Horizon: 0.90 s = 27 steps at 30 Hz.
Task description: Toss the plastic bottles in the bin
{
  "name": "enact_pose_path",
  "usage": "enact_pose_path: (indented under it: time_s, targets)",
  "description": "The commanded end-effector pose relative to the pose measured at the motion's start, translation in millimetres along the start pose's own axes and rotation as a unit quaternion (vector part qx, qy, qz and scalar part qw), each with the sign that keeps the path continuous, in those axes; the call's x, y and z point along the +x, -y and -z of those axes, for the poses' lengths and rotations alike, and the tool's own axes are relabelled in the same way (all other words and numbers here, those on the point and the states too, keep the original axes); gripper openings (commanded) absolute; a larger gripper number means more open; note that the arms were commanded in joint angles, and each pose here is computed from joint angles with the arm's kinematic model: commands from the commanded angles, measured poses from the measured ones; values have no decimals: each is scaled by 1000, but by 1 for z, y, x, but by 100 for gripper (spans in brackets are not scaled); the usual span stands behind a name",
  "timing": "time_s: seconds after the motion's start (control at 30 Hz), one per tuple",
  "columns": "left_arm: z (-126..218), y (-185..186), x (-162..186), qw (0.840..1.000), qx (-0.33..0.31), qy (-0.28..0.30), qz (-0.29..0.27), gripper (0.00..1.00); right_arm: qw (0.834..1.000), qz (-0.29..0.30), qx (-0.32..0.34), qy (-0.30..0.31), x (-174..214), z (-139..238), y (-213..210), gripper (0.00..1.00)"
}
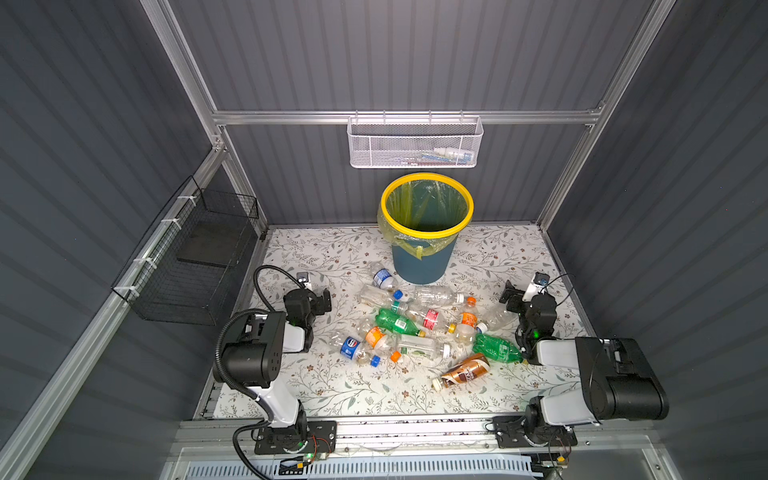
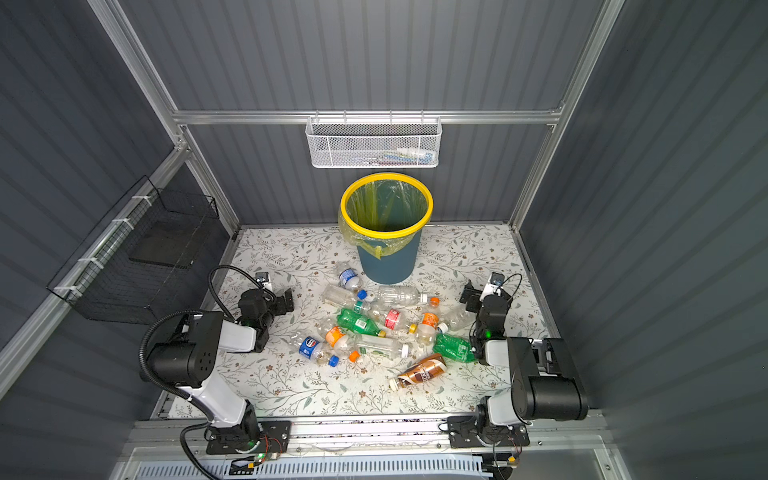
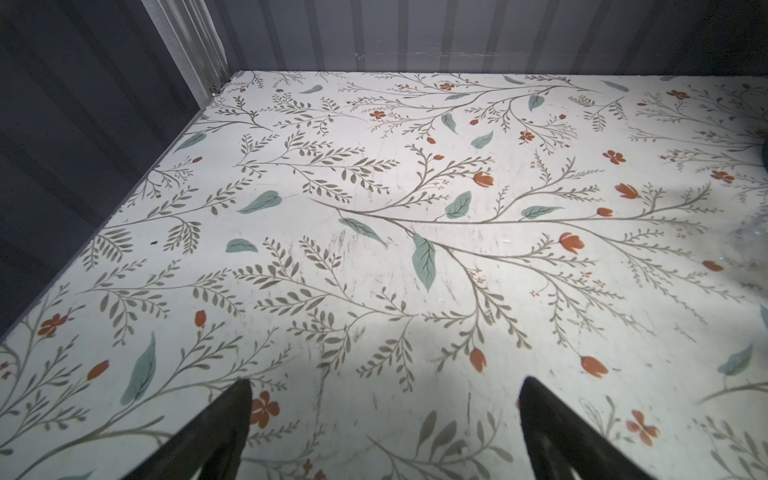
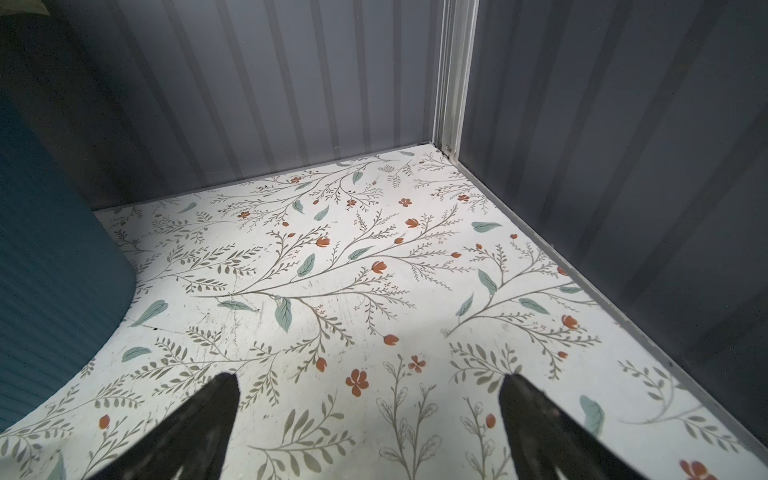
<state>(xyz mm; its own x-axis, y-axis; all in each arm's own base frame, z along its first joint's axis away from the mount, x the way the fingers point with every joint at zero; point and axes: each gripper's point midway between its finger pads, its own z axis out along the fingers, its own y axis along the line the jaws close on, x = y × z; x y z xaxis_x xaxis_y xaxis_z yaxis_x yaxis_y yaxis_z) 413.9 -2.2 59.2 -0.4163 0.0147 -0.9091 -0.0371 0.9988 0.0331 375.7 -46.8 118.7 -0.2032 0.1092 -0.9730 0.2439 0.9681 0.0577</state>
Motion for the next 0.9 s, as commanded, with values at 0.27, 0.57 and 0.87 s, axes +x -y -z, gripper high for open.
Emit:
enact_pose_path:
  time_s: [0.27,0.57,0.87]
  targets:
    - [-4,4,-5,1000,8,4,-11,100,1000,0,5,6,-4,-2,1,99]
    - [2,-8,-17,1000,-25,11,5,88,1000,-5,17,8,-7,-1,6,80]
    - [34,-27,-93,996,-76,-15,53,83,1000,-4,4,5,-11,-1,2,78]
